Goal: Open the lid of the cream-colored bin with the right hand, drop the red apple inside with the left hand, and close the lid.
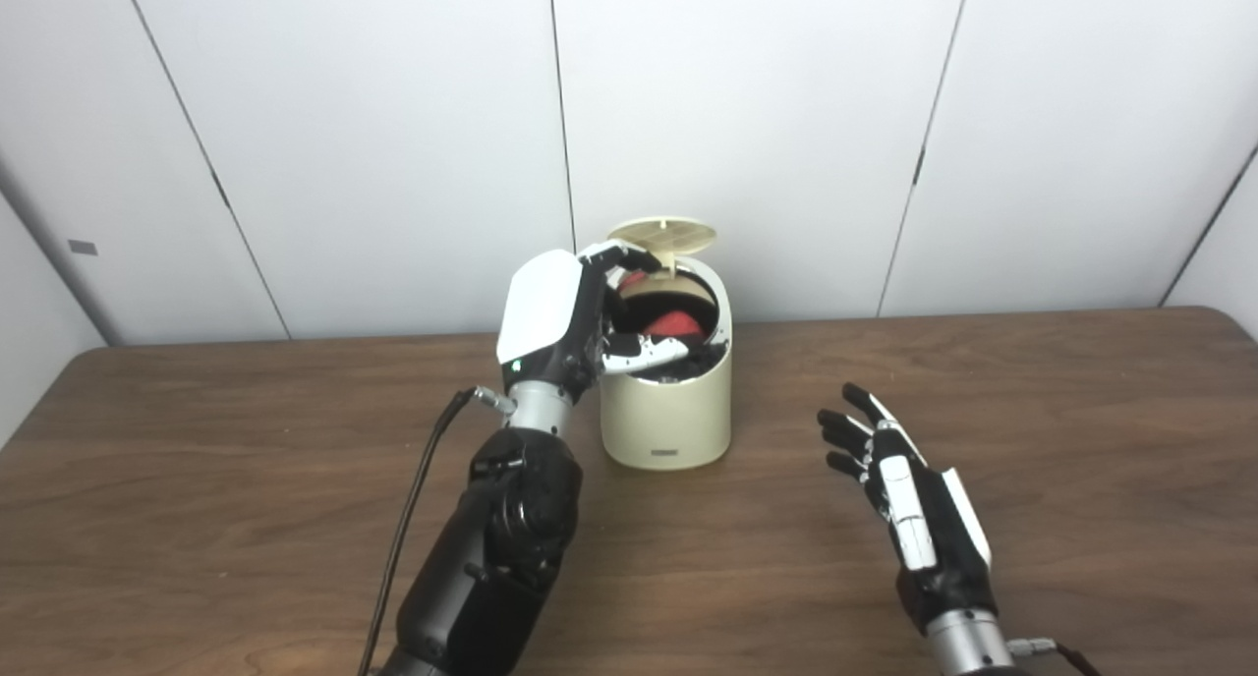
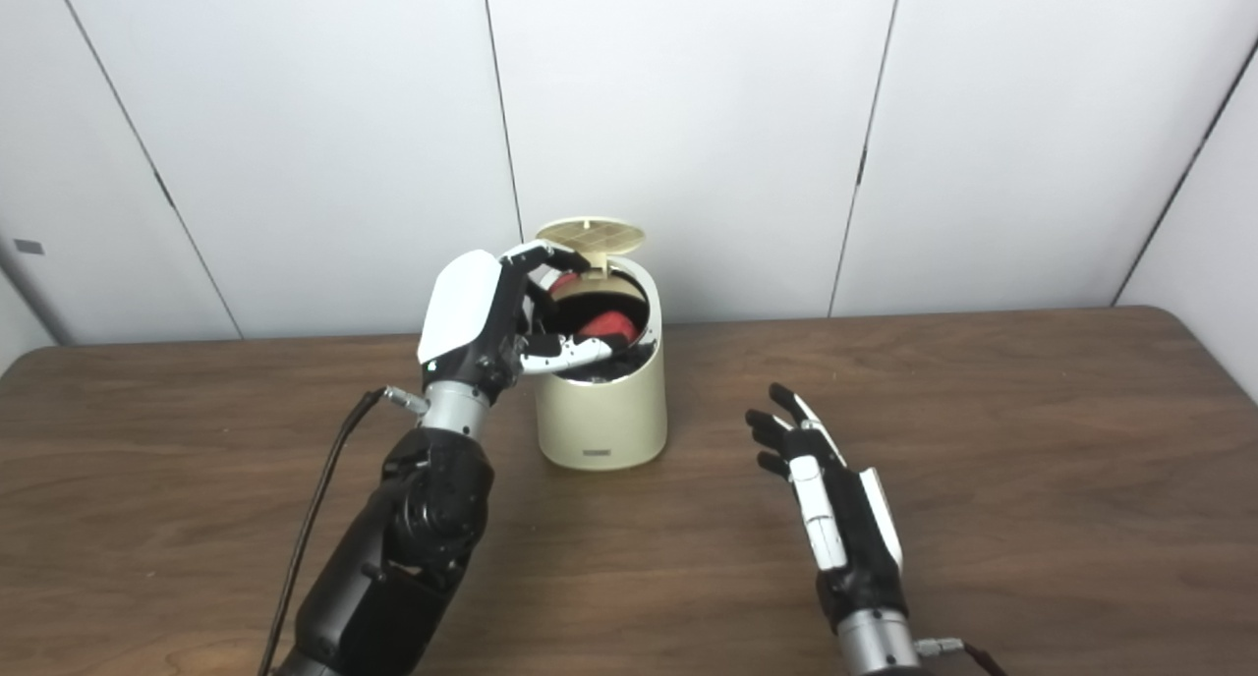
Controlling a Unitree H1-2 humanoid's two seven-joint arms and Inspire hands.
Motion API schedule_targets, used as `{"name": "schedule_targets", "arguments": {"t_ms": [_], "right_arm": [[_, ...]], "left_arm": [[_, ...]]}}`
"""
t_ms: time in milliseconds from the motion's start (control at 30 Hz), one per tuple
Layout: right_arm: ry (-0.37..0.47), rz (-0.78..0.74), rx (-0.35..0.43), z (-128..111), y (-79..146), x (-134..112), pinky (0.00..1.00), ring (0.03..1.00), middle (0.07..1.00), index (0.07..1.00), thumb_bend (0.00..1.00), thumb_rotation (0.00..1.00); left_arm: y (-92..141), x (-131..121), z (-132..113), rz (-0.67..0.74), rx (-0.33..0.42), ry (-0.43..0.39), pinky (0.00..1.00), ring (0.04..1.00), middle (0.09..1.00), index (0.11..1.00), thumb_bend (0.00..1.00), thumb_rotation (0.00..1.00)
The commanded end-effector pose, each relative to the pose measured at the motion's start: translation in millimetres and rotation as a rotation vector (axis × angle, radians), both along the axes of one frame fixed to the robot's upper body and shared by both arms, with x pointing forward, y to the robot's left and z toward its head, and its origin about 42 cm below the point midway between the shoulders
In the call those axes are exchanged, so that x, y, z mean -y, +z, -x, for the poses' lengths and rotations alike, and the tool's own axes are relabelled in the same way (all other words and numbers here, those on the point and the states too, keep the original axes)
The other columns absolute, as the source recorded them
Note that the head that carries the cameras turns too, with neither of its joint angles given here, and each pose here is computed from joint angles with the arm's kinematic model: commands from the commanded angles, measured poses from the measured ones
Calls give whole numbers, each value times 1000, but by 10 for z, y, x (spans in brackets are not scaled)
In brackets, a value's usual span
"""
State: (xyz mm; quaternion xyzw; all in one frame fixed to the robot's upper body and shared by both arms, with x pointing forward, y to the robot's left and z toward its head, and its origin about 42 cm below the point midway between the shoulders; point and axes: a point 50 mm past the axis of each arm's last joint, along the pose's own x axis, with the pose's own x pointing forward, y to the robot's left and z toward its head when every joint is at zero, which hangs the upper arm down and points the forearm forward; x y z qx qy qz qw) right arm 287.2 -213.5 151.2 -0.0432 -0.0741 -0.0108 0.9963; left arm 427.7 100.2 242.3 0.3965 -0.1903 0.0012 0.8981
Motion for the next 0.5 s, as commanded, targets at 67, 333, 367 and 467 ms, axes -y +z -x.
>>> {"name": "schedule_targets", "arguments": {"t_ms": [67, 333, 367, 467], "right_arm": [[11, -4, 83, -71, 163, -70, 791, 837, 813, 896, 589, 1000], [13, -14, 82, -82, 153, -61, 803, 842, 816, 899, 591, 1000], [13, -13, 82, -83, 151, -59, 806, 844, 816, 899, 592, 1000], [9, -10, 82, -86, 151, -58, 812, 849, 819, 902, 592, 1000]], "left_arm": [[74, 43, -46, -31, -4, 3, 619, 720, 734, 671, 746, 343], [85, 35, -42, 9, 0, -14, 595, 709, 727, 669, 747, 271], [87, 34, -37, 34, -2, -22, 582, 704, 725, 668, 746, 252], [94, 32, -20, 98, -9, -44, 533, 671, 716, 666, 735, 214]]}}
